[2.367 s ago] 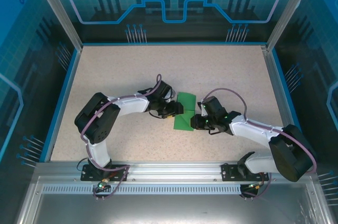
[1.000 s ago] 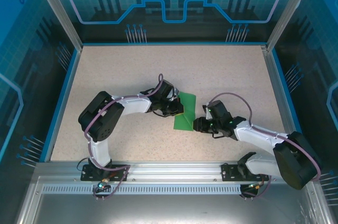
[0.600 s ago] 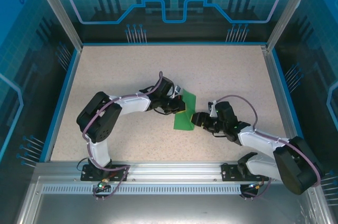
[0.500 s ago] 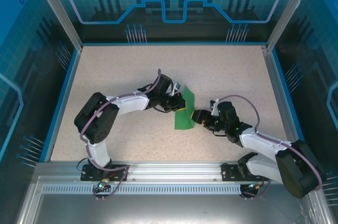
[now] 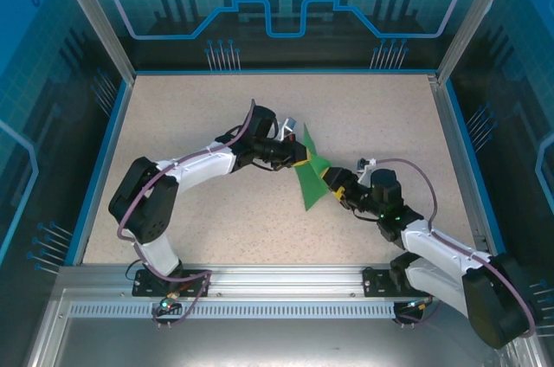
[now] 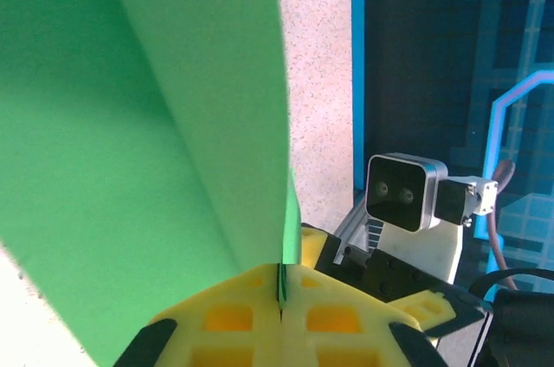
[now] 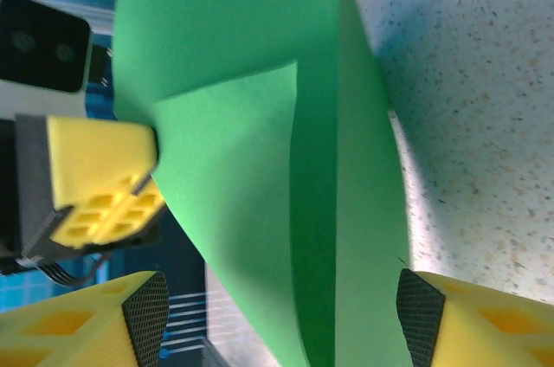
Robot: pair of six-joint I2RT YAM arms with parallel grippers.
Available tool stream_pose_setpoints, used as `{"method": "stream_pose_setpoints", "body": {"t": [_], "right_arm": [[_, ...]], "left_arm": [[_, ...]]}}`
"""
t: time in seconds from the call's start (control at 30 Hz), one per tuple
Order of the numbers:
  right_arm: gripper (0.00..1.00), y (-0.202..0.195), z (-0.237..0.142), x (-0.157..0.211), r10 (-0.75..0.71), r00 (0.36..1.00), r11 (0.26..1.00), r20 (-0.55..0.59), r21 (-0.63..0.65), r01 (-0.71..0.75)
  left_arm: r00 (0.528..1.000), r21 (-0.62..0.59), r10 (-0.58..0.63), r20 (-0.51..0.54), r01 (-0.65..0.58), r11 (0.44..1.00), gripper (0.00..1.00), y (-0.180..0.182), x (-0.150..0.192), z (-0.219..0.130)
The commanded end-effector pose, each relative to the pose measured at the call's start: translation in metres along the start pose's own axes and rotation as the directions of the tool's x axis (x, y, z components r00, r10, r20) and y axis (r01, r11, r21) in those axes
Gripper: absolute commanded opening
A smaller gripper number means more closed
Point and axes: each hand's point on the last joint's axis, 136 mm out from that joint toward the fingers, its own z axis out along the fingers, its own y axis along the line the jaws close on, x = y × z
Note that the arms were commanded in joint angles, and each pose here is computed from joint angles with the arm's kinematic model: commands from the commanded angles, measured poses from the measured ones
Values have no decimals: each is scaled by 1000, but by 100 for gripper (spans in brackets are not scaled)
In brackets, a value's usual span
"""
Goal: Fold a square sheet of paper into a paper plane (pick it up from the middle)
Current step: Pick up the paper from the center of the table, then turn over the paper at the center of the table.
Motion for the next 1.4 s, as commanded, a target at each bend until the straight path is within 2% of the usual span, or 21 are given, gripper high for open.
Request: {"method": "stream_pose_setpoints", "body": {"t": [0.0,0.27,0.47,0.73,1.1,1.23,1.37], "right_arm": [[74,23,-4,-10,64,998,992,26,-109,-61],[73,50,-7,-21,95,995,979,29,-183,-88],[69,60,-8,-30,109,993,971,37,-217,-99],[53,65,-15,-39,113,992,970,61,-225,-96],[29,59,-20,-42,120,990,971,74,-215,-102],[18,58,-22,-42,100,992,978,81,-191,-83],[10,53,-27,-42,89,992,984,93,-162,-73]], "left_arm": [[1000,108,22,16,-24,994,0,-41,-9,-16],[1000,171,14,12,-16,985,0,-53,-15,-17],[1000,177,-6,-4,6,984,0,-42,-15,-11],[1000,168,-16,-18,19,986,0,-27,-18,-10],[998,198,-2,-70,15,980,0,-29,-19,-1],[996,202,-3,-89,21,979,0,-29,-20,3],[995,198,-6,-96,25,980,9,-28,-22,6]]}}
